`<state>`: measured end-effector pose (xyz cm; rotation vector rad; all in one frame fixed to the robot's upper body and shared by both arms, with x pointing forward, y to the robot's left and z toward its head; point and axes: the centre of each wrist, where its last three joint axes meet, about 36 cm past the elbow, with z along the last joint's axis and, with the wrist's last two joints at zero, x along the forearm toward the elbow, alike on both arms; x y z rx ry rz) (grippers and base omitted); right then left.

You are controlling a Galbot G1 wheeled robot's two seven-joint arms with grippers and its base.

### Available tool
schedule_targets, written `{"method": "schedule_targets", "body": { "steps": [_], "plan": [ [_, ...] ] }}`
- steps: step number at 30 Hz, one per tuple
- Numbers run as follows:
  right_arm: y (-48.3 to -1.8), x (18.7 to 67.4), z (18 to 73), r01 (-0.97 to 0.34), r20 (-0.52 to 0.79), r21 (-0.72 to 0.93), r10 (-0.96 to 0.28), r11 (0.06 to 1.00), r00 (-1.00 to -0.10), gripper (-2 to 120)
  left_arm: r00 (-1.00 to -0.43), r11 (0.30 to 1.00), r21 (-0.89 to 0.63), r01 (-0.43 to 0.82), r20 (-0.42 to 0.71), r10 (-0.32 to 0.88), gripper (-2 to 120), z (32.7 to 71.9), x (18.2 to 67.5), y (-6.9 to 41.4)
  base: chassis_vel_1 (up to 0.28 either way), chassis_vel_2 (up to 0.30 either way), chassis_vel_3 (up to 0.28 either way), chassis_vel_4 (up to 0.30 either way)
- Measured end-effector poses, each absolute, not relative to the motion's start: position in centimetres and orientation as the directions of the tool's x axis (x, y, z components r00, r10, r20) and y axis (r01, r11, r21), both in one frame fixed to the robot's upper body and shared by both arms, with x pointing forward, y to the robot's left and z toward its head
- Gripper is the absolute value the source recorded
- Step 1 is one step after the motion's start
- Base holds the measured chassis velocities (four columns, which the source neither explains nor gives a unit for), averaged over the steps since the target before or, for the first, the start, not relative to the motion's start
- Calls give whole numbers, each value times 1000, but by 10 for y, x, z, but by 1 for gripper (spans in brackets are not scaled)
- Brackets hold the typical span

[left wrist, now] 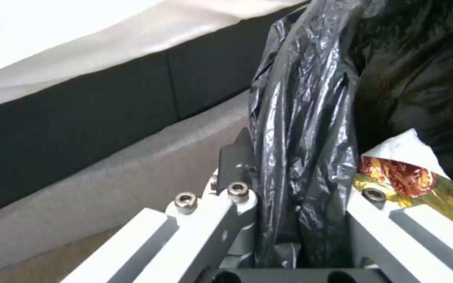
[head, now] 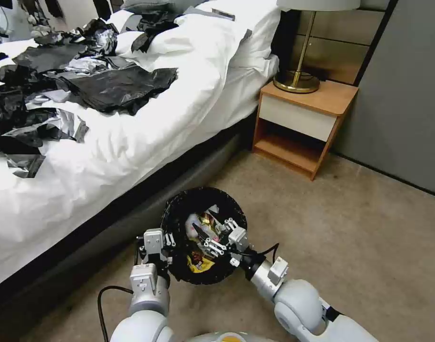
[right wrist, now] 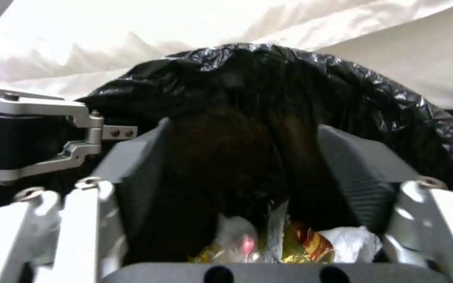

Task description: Pick up the trash bin, then pick up the garbage from the floor and place it into the trash bin.

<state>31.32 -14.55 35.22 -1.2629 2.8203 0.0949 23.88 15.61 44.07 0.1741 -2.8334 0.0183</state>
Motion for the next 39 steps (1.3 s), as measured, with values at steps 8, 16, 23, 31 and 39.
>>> {"method": "schedule_targets", "body": {
  "steps": [8, 16, 23, 31, 39],
  "plan": [
    [-150, 309, 367, -752, -119, -17, -748, 659, -653, 99, -948, 992, 10, -126, 294, -123, 1, 442, 239, 156, 0, 0, 0, 0],
    [-159, 307, 427, -674, -298, -88, -665, 734, -685, 100, -943, 992, 22, -125, 307, -126, 1, 435, 237, 155, 0, 0, 0, 0],
    [-156, 290, 442, -427, -403, -69, -417, 902, -815, 100, -942, 989, 29, -146, 302, -147, 1, 436, 236, 161, 0, 0, 0, 0],
    [-167, 266, 425, -196, -358, -19, -190, 980, -914, 100, -941, 985, 24, -170, 293, -170, 1, 440, 236, 166, 0, 0, 0, 0],
    [-173, 257, 399, -130, -324, -17, -128, 991, -937, 100, -943, 985, 19, -172, 286, -171, 1, 444, 235, 170, 0, 0, 0, 0]
  ]
}}
